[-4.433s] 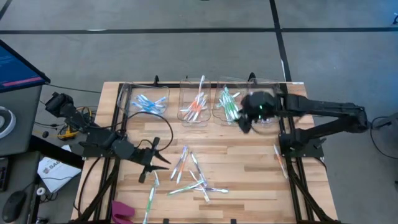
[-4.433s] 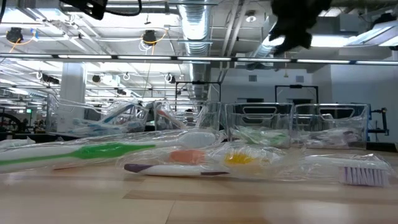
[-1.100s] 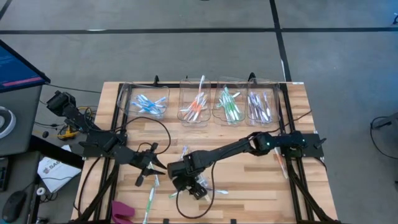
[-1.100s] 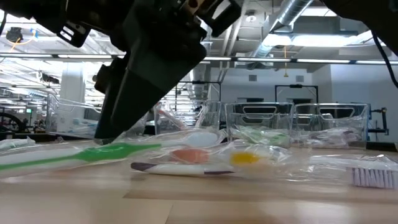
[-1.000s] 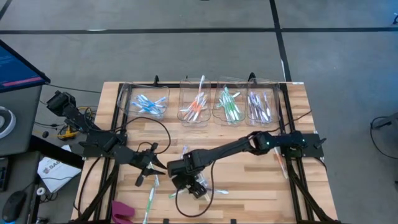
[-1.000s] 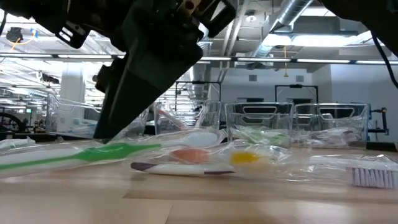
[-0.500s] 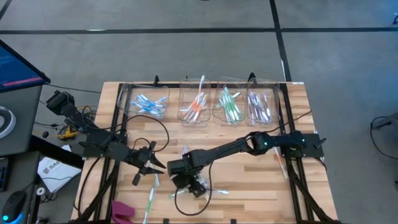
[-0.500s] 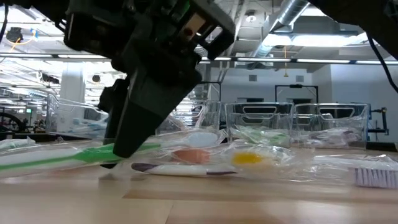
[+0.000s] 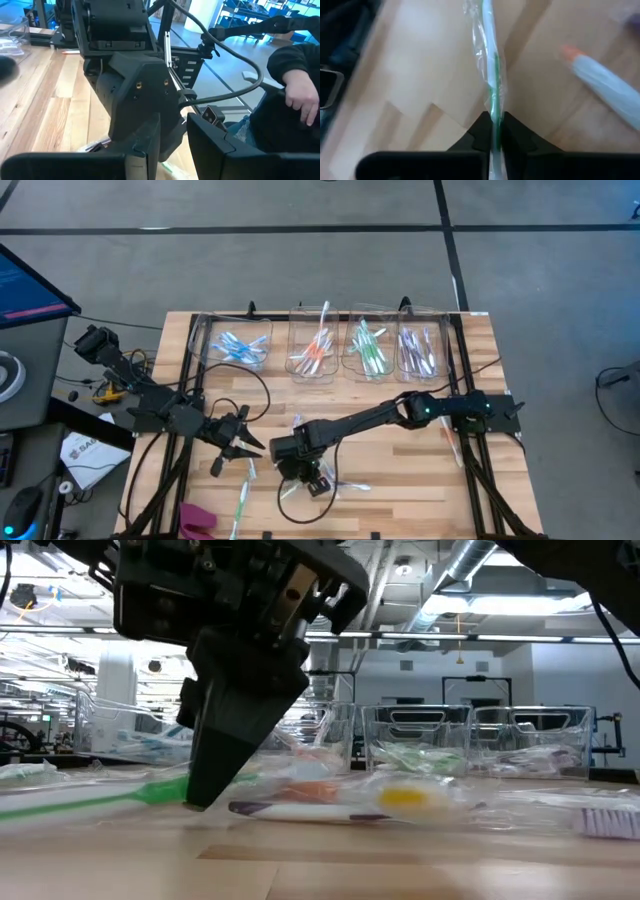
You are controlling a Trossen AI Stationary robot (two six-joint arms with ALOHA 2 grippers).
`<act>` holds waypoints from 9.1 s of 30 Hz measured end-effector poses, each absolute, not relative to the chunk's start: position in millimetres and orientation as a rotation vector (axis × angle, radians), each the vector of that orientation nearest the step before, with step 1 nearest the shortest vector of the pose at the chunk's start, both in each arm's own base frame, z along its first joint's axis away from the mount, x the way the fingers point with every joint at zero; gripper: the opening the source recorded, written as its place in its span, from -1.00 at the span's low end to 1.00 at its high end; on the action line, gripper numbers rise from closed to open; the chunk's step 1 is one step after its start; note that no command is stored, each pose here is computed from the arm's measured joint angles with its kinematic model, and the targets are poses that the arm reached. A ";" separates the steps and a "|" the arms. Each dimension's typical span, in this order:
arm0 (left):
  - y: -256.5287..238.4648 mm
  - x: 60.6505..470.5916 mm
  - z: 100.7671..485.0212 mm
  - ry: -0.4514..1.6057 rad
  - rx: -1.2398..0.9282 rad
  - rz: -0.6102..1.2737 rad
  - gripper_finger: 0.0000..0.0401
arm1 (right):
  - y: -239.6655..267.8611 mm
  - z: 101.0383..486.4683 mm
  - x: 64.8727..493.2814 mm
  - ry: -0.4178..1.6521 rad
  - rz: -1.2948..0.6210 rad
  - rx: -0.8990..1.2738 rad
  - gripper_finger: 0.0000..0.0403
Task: Pick & Place Toothbrushes
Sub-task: Put the green toothbrush into the middle right transparent bin, then put the violet toothbrush into the right transparent bin
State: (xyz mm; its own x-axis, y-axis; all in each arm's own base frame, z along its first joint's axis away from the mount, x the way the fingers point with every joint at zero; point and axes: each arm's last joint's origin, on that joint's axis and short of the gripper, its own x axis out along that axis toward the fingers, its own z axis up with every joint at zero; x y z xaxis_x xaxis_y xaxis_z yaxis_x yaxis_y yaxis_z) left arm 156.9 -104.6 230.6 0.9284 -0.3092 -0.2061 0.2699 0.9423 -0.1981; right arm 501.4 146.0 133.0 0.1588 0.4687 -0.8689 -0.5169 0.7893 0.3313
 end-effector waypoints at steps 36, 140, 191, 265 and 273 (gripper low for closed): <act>-104.2 156.2 227.3 0.268 -0.153 -0.294 -0.55 | 181.0 293.2 359.3 1.320 -0.239 -0.553 -0.93; -44.0 232.1 165.6 0.429 0.006 0.051 -0.34 | 44.8 283.6 117.8 0.211 0.211 -0.140 -0.02; -95.4 222.9 89.3 0.733 -0.329 0.180 -0.12 | 110.1 242.3 177.7 0.290 0.381 -0.175 -0.07; -32.1 234.9 215.3 0.022 0.185 0.064 -0.94 | 51.4 235.5 236.0 0.171 -0.044 -0.241 -0.03; -17.9 249.9 204.6 -0.034 0.153 0.046 -0.94 | 36.8 239.0 239.4 0.140 -0.085 -0.236 0.23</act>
